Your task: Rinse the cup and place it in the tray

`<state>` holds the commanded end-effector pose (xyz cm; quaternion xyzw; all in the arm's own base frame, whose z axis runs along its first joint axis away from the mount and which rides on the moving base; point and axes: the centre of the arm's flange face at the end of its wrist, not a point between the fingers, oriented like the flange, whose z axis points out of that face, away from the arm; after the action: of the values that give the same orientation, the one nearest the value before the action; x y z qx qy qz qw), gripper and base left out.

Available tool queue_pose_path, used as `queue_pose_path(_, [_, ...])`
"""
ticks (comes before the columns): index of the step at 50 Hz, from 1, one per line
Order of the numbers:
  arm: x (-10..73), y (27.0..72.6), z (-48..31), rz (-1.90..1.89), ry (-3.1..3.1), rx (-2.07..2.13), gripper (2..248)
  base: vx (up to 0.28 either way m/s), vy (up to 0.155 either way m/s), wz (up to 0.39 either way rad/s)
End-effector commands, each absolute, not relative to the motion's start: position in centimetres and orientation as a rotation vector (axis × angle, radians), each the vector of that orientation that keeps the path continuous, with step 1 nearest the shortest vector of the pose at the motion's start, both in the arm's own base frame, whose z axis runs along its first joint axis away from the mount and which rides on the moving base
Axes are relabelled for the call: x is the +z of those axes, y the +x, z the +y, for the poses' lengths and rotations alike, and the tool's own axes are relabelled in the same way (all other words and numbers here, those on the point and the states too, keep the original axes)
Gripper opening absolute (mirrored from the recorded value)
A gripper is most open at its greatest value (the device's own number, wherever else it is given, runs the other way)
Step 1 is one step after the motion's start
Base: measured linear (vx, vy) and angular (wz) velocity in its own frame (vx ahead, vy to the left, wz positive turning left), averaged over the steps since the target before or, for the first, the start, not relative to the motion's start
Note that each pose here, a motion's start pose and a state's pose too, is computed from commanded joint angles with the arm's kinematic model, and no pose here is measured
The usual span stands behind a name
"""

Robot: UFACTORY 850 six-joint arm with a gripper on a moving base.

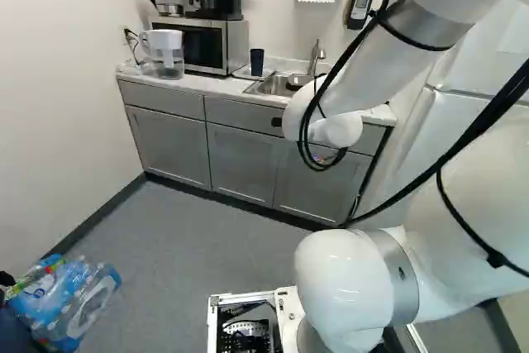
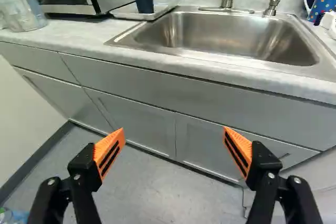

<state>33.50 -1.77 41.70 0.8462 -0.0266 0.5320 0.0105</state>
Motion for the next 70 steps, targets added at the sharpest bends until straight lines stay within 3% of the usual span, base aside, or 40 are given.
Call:
queue_pose_path(37, [37.7,28.7,-0.4,-0.020,2.579,1.785,247,0.000,0.000,0.000])
queue_pose_path(70, [36.6,27.0,0.0,0.000,2.558,1.824,247,0.000,0.000,0.000])
